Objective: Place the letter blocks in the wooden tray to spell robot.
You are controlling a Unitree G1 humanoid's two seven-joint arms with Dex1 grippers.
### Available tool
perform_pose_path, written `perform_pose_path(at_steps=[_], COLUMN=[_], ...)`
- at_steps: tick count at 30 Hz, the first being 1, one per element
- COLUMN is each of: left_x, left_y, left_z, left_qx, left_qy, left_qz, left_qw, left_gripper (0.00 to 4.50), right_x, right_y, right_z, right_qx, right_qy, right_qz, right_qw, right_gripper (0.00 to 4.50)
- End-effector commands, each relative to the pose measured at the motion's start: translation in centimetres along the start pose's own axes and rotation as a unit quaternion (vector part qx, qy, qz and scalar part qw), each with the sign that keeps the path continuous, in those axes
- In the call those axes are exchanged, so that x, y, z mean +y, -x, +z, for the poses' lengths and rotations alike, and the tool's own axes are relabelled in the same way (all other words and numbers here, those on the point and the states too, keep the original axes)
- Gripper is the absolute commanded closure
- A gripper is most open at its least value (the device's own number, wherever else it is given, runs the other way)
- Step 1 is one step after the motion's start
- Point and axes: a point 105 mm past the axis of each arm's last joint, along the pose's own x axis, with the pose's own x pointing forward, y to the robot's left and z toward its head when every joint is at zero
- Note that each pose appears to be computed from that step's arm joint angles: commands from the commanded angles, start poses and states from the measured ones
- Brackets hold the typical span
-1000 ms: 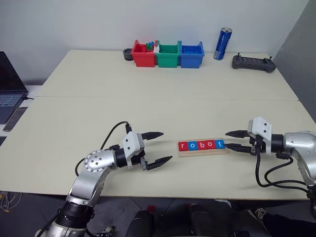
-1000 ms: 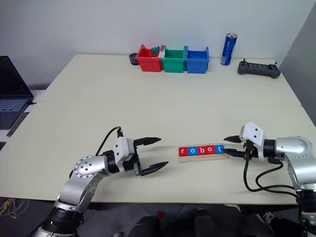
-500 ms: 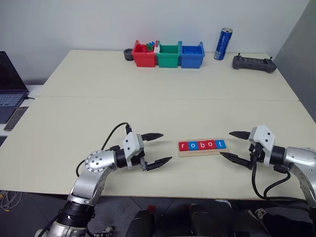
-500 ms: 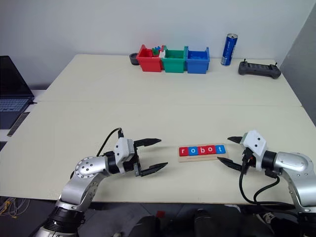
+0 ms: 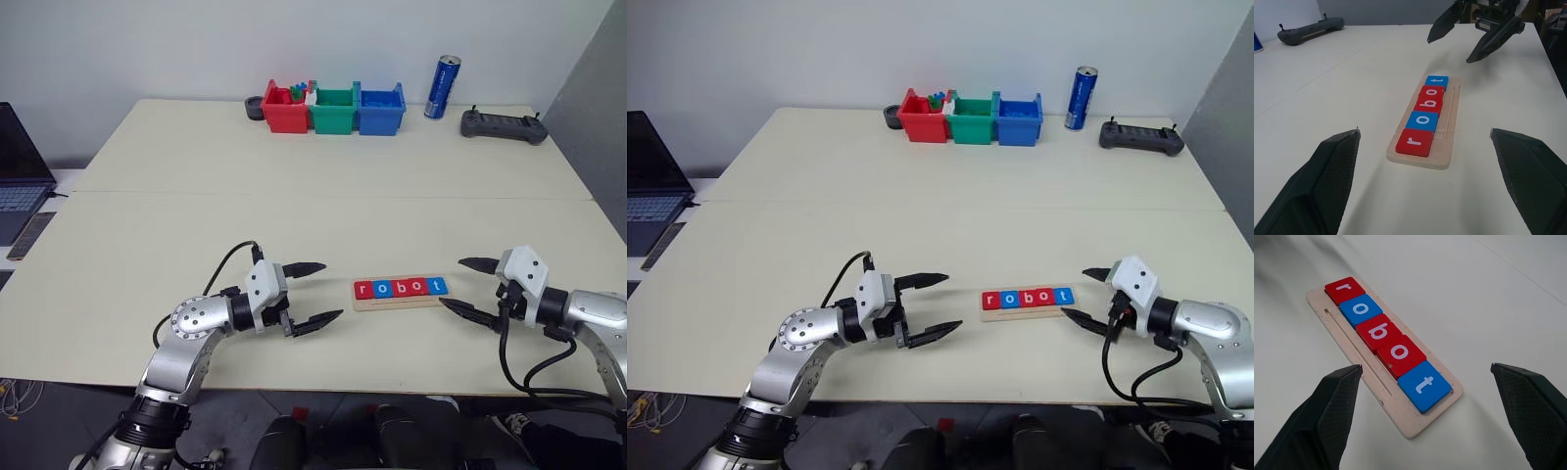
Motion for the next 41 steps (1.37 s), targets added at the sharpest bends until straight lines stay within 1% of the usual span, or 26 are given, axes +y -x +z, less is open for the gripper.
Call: perform_pose_path(at_steps=[1,11,17,23,34,41], left_x=[0.0,0.0,0.4,0.9,0.3,0.3], left_y=[-0.5,-0.6,-0.8,-0.9,-1.3,-1.4], left_z=[1.4,1.6,2.2,2.0,1.5,1.6], left_qx=[-0.023,-0.027,-0.038,-0.032,-0.021,-0.021], left_qy=[-0.019,-0.009,0.001,0.004,0.005,0.001], left_qz=[-0.006,0.005,0.020,0.028,0.028,0.018], left_qw=[1.000,1.000,0.999,0.999,0.999,1.000], left_gripper=[0.00,0.00,0.00,0.00,0.00,0.00], right_x=[-0.7,-0.9,-1.0,-1.0,-1.1,-0.4], right_y=[0.4,0.4,0.3,0.3,0.7,0.7], right_z=[1.2,1.0,1.0,0.9,1.0,0.8], right_qx=[-0.012,-0.008,-0.008,-0.007,-0.003,0.000], right_qy=[0.025,0.028,0.027,0.024,0.025,0.014], right_qz=[-0.006,-0.002,-0.002,-0.002,-0.001,0.008], right_qw=[1.000,1.000,1.000,1.000,1.000,1.000], right_gripper=[0.03,0.03,0.03,0.03,0.03,0.03])
